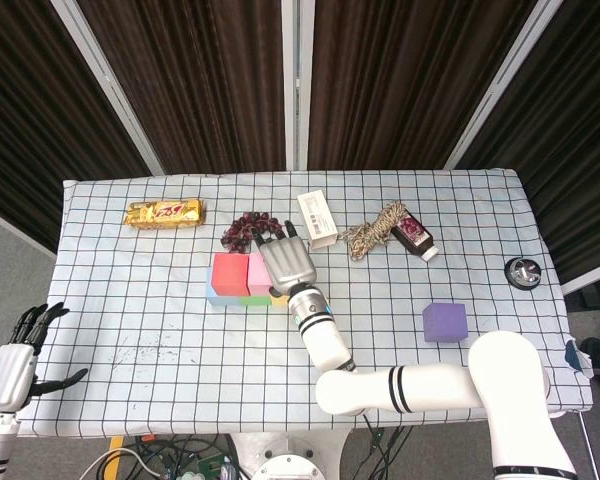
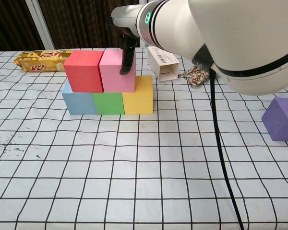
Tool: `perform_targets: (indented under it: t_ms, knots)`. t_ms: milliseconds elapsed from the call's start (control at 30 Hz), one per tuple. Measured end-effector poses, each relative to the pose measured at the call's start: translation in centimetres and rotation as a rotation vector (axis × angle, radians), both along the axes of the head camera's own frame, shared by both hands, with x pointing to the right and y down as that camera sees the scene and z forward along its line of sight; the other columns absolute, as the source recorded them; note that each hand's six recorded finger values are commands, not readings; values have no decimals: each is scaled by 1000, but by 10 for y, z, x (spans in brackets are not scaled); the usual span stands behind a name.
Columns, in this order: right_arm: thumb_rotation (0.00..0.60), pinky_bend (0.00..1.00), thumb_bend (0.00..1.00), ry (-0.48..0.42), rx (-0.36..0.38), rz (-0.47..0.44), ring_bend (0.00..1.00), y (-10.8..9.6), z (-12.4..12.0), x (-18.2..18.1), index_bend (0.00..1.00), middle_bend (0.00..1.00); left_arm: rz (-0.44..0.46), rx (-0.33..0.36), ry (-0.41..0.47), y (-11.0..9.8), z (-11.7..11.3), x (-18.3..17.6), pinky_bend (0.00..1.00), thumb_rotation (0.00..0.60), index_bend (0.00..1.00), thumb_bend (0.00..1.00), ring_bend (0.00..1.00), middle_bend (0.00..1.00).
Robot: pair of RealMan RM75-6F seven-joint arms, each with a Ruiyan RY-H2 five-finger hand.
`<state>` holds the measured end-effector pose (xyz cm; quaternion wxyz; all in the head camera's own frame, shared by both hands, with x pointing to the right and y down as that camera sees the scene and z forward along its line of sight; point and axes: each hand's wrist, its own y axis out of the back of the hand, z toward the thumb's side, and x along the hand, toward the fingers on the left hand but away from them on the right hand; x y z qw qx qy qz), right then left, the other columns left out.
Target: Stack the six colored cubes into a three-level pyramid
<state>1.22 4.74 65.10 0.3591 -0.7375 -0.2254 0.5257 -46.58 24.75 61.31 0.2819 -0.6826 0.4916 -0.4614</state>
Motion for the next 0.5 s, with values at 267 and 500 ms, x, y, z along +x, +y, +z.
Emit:
perform_targets:
  t_ms: [267,500]
  knots:
    - [600,0,169,1,-6,0,158,1,1,0,0,562,-1,0,1,0,0,-1,16,600,49,0,46,149]
    - [600,0,121,-7,-25,-5,106,2,1,1,0,338,-3,-5,2,0,2,-1,16,600,49,0,46,149]
